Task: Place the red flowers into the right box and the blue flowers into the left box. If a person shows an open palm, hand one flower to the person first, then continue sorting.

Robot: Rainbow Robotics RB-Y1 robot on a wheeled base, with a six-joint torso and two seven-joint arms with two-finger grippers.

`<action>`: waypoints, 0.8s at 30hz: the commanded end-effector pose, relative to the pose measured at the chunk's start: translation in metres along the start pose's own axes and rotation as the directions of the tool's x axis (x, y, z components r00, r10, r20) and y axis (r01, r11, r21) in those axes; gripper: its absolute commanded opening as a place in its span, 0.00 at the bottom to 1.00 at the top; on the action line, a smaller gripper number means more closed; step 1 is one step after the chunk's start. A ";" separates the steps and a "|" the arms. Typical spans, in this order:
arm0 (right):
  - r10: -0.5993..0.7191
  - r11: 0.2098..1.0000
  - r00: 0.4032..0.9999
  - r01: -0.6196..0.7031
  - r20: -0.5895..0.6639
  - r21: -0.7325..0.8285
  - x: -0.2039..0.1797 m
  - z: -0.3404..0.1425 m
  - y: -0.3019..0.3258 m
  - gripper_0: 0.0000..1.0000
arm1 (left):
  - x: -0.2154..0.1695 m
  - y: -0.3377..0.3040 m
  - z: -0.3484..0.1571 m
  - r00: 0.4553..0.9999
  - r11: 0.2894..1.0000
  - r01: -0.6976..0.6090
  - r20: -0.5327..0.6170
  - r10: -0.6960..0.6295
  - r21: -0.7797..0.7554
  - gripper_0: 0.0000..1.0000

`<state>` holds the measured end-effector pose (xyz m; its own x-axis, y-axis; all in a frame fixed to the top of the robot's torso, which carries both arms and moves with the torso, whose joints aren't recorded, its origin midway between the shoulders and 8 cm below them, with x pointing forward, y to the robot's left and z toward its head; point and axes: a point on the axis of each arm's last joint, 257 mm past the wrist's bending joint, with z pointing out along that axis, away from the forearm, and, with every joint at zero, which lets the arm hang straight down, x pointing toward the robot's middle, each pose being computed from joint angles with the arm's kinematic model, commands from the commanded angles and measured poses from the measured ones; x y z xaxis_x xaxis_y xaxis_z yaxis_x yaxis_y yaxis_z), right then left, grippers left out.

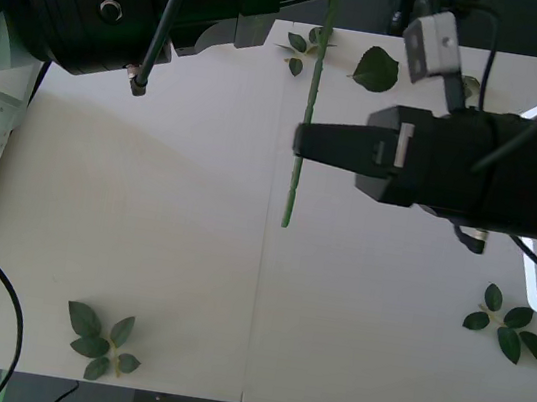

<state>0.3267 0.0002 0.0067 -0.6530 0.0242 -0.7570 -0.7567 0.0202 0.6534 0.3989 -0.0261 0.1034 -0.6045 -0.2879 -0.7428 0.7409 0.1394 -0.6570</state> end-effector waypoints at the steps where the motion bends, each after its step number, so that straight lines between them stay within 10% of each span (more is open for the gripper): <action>1: -0.089 0.994 0.996 0.089 0.003 -0.060 -0.005 0.026 0.025 1.00 | 0.008 -0.009 -0.003 0.995 0.995 -0.102 -0.015 0.103 0.009 0.00; 4: -0.096 0.993 0.995 0.096 0.009 -0.064 -0.005 0.032 0.026 1.00 | 0.008 -0.009 -0.003 0.995 0.995 -0.102 -0.015 0.103 0.009 0.00; 5: -0.103 0.993 0.995 0.103 0.009 -0.060 -0.005 0.034 0.025 0.80 | 0.008 -0.009 -0.003 0.995 0.995 -0.102 -0.015 0.103 0.009 0.00; 7: -0.110 0.992 0.994 0.111 0.010 -0.056 -0.006 0.034 0.024 0.06 | 0.008 -0.009 -0.003 0.995 0.995 -0.102 -0.015 0.103 0.009 0.00; 8: -0.109 0.992 0.994 0.109 0.012 -0.056 -0.006 0.034 0.024 0.00 | 0.008 -0.009 -0.003 0.995 0.995 -0.102 -0.015 0.103 0.009 0.00; 24: -0.112 0.991 0.994 0.113 0.014 -0.066 -0.005 0.035 0.026 0.00 | 0.008 -0.009 -0.003 0.995 0.995 -0.102 -0.015 0.103 0.009 0.00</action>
<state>0.3267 0.0214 0.0054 -0.6429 0.0294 -0.7654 -0.7654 0.0117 0.6434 0.3988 -0.0261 0.1033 -0.6046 -0.2876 -0.7428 0.7409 0.1393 -0.6570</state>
